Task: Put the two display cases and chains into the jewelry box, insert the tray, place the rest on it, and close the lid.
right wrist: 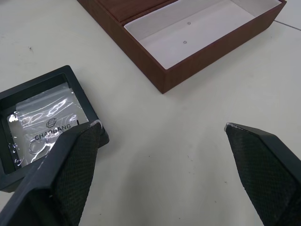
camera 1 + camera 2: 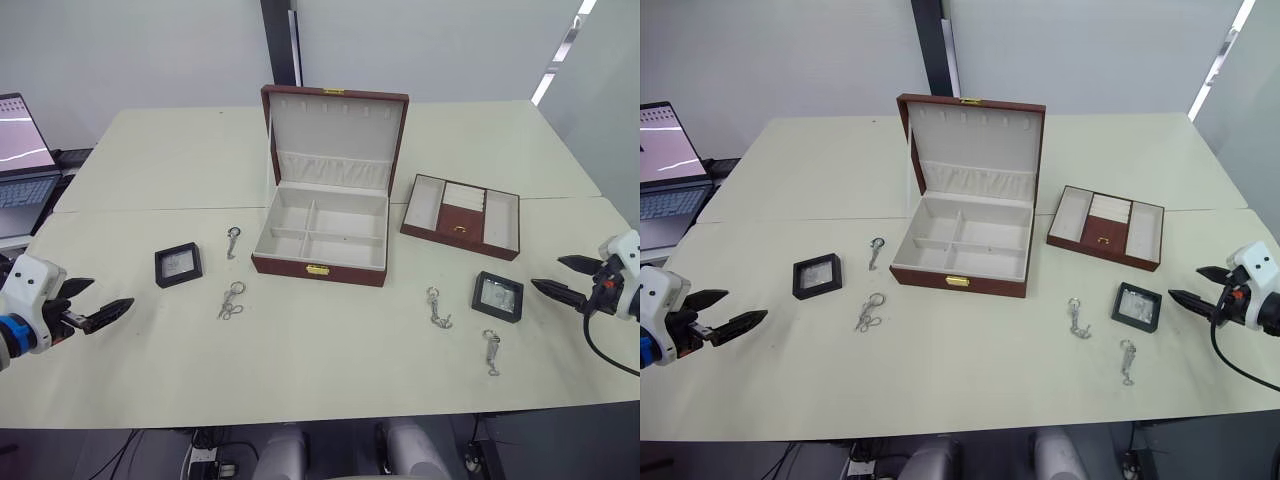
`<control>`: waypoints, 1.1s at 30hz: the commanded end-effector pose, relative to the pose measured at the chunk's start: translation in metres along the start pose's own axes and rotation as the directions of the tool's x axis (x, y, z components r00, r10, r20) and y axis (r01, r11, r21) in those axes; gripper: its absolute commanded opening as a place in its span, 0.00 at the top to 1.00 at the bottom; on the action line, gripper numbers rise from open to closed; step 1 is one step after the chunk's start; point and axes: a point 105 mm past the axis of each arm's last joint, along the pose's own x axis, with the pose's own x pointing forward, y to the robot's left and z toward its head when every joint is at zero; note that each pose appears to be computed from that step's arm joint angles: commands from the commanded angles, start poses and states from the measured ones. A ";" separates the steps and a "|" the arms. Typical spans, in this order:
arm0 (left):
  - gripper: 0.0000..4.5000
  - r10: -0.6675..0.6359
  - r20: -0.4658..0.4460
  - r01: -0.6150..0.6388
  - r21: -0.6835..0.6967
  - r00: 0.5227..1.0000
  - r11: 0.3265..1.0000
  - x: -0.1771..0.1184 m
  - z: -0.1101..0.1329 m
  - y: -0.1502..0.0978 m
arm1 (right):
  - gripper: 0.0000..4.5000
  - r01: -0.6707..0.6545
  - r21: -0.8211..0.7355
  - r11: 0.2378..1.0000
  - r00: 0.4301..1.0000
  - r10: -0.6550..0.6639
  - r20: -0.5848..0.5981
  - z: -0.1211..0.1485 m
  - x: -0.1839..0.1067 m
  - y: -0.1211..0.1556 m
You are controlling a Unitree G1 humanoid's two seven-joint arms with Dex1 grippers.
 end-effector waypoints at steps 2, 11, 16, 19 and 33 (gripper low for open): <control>0.00 0.027 0.020 -0.027 0.015 0.999 1.000 -0.004 0.005 0.005 | 0.01 0.042 -0.032 0.999 0.998 -0.040 0.050 0.016 -0.008 -0.010; 0.00 0.034 0.019 -0.035 0.019 0.999 0.999 -0.004 0.005 0.007 | 0.01 0.047 -0.029 0.998 0.998 -0.045 0.051 0.015 -0.008 -0.011; 0.00 0.036 0.031 -0.036 0.010 0.999 0.999 -0.003 0.006 0.007 | 0.01 0.052 -0.026 0.998 0.997 -0.050 0.053 0.014 -0.009 -0.011; 0.00 0.040 0.046 -0.040 0.004 0.998 0.999 -0.002 0.008 0.007 | 0.01 0.071 -0.015 0.997 0.995 -0.069 0.078 0.016 -0.009 -0.013; 0.00 0.033 0.283 -0.019 -0.052 0.959 0.998 0.059 0.096 -0.021 | 0.01 0.011 0.020 1.000 0.936 -0.018 0.350 0.096 0.038 0.042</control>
